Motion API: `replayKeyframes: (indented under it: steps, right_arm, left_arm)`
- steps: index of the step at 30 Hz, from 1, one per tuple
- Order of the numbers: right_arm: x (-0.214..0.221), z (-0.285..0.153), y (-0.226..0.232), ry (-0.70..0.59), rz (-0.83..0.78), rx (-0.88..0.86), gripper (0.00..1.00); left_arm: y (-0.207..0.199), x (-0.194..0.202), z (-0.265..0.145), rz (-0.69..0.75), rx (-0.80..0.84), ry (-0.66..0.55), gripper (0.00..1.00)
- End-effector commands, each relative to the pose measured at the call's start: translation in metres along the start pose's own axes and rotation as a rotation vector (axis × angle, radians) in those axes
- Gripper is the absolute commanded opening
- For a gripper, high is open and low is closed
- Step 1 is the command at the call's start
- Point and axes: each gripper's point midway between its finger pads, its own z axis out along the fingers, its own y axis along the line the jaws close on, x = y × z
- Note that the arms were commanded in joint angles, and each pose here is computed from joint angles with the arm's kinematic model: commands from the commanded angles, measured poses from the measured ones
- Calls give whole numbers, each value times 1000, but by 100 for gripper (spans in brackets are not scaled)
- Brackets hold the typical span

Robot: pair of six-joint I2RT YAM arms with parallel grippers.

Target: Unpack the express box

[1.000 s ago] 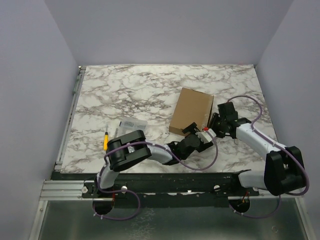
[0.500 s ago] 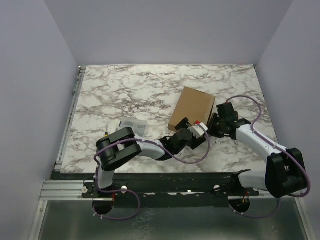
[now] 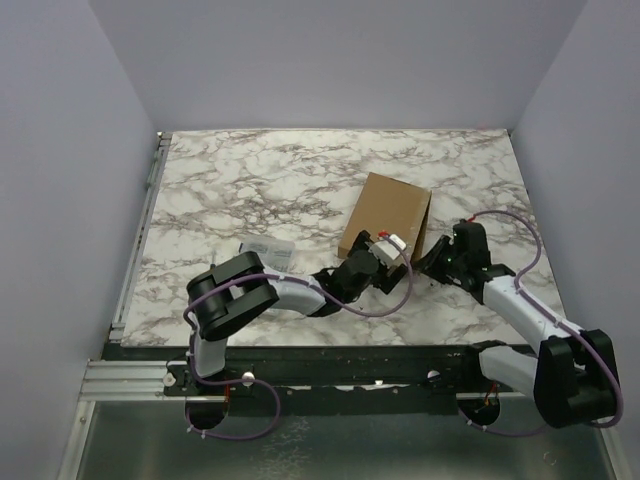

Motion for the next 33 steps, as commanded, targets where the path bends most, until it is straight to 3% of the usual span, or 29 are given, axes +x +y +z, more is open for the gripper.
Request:
replayKeyframes:
  steps: [1, 6, 12, 18, 23, 33]
  right_arm:
    - [24, -6, -33, 94, 95, 52, 29]
    - [1, -17, -15, 76, 11, 11, 37]
    - [-55, -47, 8, -79, -118, 13, 57]
    - [-112, -39, 18, -164, -173, 58, 56]
    - [-145, -13, 18, -157, -155, 51, 54]
    - [-166, 28, 17, -105, -190, 22, 51]
  left_arm:
    - [18, 44, -12, -96, -44, 170, 92]
    - [-2, 14, -26, -158, 83, 186, 94]
    - [-9, -56, -46, -276, 260, 190, 97]
    - [60, -93, -27, -334, 175, 152, 94]
    - [90, -81, 8, -399, 155, 209, 83]
    - [124, -68, 66, -421, 97, 240, 81]
